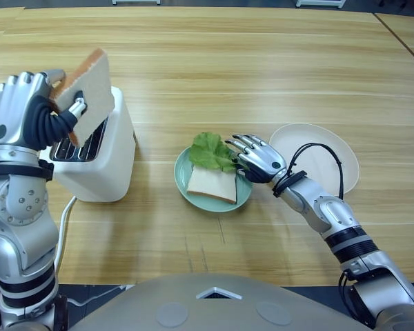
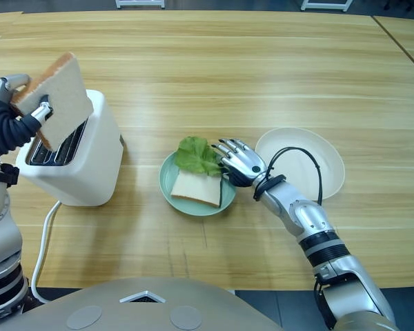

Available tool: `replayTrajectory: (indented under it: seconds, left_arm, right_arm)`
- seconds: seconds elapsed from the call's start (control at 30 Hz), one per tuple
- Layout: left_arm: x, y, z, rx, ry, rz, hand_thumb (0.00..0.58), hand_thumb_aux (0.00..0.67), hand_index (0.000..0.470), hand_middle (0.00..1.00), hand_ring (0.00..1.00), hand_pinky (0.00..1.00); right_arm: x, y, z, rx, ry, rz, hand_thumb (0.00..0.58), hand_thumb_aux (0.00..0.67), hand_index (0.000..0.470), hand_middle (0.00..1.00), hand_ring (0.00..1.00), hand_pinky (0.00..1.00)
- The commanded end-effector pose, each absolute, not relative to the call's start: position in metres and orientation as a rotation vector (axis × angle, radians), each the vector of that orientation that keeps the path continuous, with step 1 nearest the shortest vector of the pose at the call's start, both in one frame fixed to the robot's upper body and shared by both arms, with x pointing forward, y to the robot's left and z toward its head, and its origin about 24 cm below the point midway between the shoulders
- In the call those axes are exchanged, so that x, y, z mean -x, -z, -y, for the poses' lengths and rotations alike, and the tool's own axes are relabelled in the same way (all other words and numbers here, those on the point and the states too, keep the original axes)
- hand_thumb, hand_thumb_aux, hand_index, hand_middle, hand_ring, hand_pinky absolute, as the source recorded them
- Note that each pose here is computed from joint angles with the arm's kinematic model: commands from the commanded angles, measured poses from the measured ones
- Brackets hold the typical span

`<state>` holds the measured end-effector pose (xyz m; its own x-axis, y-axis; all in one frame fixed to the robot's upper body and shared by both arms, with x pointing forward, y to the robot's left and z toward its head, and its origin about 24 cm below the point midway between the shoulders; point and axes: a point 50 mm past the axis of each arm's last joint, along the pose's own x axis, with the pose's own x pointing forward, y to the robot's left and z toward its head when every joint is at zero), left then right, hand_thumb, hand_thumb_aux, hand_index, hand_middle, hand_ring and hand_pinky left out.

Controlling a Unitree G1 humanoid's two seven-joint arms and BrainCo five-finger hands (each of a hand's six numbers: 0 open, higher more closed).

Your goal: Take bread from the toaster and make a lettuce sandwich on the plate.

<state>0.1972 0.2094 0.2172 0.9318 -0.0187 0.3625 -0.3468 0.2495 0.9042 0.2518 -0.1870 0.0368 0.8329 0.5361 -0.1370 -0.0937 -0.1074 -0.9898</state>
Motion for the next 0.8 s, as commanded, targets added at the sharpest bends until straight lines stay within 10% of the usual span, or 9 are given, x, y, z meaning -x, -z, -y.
replayTrajectory:
  seconds: [0.03, 0.63, 0.67, 0.7, 0.73, 0.8]
  left_arm:
    - [-0.193, -0.233, -0.206, -1.314, -0.248, 0.400, 0.580, 0.670, 0.470, 1.00, 1.00, 1.00]
    - [-0.212, -0.225, -0.171, -1.153, 0.007, 0.435, 0.580, 0.670, 0.470, 1.00, 1.00, 1.00]
    - [-0.214, -0.222, -0.168, -1.129, 0.033, 0.433, 0.580, 0.670, 0.470, 1.00, 1.00, 1.00]
    - [-0.215, -0.220, -0.165, -1.122, 0.053, 0.430, 0.580, 0.670, 0.470, 1.00, 1.00, 1.00]
    - [-0.217, -0.217, -0.162, -1.106, 0.077, 0.428, 0.580, 0.670, 0.470, 1.00, 1.00, 1.00]
    - [-0.219, -0.211, -0.157, -1.096, 0.116, 0.423, 0.580, 0.670, 0.470, 1.00, 1.00, 1.00]
  right_arm:
    - [-0.251, -0.054, 0.186, 1.578, -0.536, 0.403, 0.580, 0.670, 0.470, 0.00, 0.00, 0.00]
    - [-0.229, -0.059, 0.187, 1.666, -0.699, 0.339, 0.580, 0.670, 0.470, 0.00, 0.00, 0.00]
    - [-0.231, -0.060, 0.187, 1.698, -0.670, 0.358, 0.569, 0.578, 0.405, 0.00, 0.00, 0.00]
    - [-0.234, -0.062, 0.187, 1.727, -0.644, 0.371, 0.485, 0.399, 0.280, 0.00, 0.00, 0.00]
    - [-0.237, -0.064, 0.188, 1.760, -0.604, 0.394, 0.112, 0.068, 0.048, 0.00, 0.00, 0.00]
    - [-0.240, -0.070, 0.189, 1.793, -0.540, 0.433, 0.000, 0.000, 0.000, 0.00, 0.00, 0.00]
